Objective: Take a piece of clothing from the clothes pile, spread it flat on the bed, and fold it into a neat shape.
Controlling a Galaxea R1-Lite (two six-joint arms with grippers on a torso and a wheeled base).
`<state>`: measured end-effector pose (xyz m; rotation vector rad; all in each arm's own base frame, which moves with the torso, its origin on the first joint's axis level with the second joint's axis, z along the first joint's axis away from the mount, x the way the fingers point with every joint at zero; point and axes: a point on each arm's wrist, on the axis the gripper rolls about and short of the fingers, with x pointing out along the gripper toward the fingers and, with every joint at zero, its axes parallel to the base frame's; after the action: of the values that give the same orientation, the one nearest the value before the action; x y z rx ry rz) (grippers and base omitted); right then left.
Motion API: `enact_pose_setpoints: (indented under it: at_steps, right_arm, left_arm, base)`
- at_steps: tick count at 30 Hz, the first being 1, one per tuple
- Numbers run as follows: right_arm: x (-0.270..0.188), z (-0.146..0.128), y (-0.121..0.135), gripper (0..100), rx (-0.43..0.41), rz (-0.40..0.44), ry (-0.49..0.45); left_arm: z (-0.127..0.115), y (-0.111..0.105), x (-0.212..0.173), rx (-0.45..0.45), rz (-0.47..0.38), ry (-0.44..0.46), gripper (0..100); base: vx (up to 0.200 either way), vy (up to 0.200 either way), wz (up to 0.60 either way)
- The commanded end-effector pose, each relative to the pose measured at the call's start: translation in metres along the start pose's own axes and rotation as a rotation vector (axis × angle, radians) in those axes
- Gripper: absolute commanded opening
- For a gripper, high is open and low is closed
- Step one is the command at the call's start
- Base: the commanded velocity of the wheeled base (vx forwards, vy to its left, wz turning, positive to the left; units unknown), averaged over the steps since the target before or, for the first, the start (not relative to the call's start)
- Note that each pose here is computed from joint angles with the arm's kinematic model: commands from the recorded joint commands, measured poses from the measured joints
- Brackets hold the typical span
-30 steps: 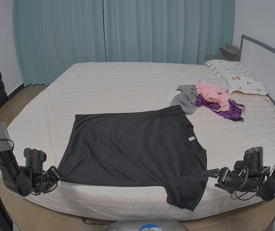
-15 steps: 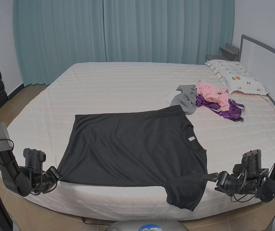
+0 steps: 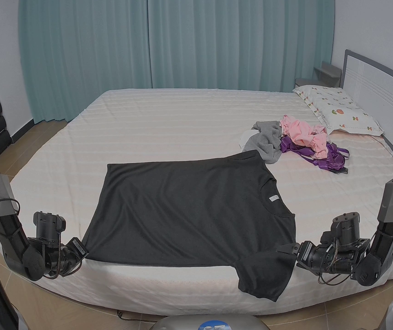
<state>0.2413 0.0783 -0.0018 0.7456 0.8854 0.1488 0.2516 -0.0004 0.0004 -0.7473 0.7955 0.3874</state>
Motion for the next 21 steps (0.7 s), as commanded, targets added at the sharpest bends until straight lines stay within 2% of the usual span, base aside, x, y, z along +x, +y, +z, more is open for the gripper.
enact_pose_setpoints:
  at_steps: [1, 16, 17, 21]
  right_arm:
    - [0.007, 0.002, -0.001, 100, 0.004, -0.005, 0.000]
    - [0.022, 0.009, -0.005, 100, 0.007, -0.026, -0.030]
    - [0.022, 0.009, -0.005, 0, 0.007, -0.026, -0.030]
    - [0.020, 0.008, -0.008, 0, 0.008, -0.040, -0.026]
  left_arm:
    - [0.000, 0.000, 0.001, 0.000, 0.000, 0.000, 0]
    - [0.000, 0.000, 0.000, 0.000, -0.003, 0.000, 0]
    - [0.000, 0.000, 0.000, -0.002, -0.004, 0.002, 0]
    - [0.000, 0.000, 0.000, 0.000, -0.004, 0.002, 0]
  base:
    - [0.000, 0.000, 0.00]
    - [0.000, 0.000, 0.00]
    - [0.000, 0.000, 0.00]
    - [0.000, 0.000, 0.00]
